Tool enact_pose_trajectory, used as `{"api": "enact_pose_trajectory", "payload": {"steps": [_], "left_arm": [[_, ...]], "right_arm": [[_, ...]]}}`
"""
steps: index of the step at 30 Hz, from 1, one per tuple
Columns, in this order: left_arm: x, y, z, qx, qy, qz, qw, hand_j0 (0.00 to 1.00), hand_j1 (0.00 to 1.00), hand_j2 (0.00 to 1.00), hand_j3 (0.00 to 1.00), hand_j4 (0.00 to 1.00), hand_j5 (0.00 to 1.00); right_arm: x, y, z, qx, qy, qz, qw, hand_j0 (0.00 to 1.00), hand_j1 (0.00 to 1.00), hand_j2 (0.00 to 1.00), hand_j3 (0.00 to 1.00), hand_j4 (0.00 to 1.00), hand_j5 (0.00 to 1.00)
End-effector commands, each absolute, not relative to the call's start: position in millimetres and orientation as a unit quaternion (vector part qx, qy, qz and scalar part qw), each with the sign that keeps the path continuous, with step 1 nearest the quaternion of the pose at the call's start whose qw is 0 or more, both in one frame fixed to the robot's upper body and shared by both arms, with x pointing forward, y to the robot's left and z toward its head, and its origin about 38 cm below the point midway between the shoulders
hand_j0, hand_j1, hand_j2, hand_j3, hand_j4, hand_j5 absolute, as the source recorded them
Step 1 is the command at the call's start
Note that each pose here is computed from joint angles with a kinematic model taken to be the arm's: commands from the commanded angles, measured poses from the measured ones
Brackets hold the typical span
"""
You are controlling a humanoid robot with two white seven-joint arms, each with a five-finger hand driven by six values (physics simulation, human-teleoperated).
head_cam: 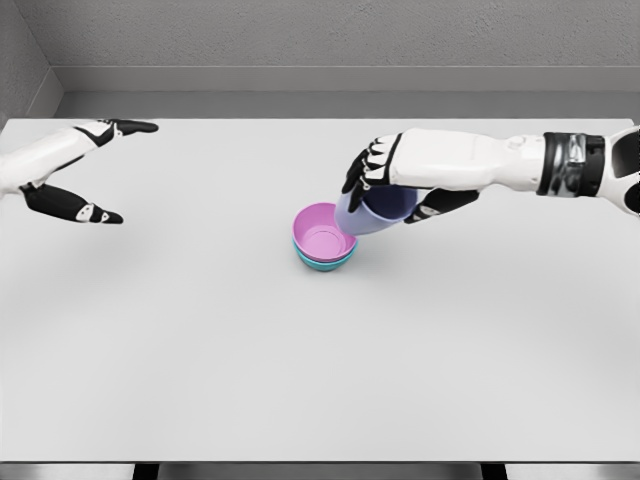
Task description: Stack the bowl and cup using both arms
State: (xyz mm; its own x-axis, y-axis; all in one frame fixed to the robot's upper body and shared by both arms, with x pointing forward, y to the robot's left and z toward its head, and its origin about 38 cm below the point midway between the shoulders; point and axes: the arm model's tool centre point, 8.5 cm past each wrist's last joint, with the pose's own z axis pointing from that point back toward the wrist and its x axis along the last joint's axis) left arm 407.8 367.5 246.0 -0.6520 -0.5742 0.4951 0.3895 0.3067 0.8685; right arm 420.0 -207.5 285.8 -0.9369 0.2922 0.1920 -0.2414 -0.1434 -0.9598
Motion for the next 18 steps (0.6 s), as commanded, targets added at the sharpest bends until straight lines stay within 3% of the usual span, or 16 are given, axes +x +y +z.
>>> {"api": "enact_pose_trajectory", "payload": {"steps": [1, 18], "left_arm": [[407.4, 365.4, 245.7, 0.063, -0.696, -0.585, 0.411, 1.00, 1.00, 1.00, 1.00, 1.00, 1.00], [406.8, 366.1, 244.4, 0.071, -0.689, -0.595, 0.407, 1.00, 1.00, 1.00, 1.00, 1.00, 1.00]], "right_arm": [[420.0, -202.0, 286.2, -0.014, -0.634, 0.753, 0.174, 0.63, 0.63, 0.63, 0.63, 0.63, 0.63], [420.6, -178.2, 286.6, 0.003, -0.638, 0.754, 0.156, 0.64, 0.64, 0.64, 0.64, 0.64, 0.64]]}}
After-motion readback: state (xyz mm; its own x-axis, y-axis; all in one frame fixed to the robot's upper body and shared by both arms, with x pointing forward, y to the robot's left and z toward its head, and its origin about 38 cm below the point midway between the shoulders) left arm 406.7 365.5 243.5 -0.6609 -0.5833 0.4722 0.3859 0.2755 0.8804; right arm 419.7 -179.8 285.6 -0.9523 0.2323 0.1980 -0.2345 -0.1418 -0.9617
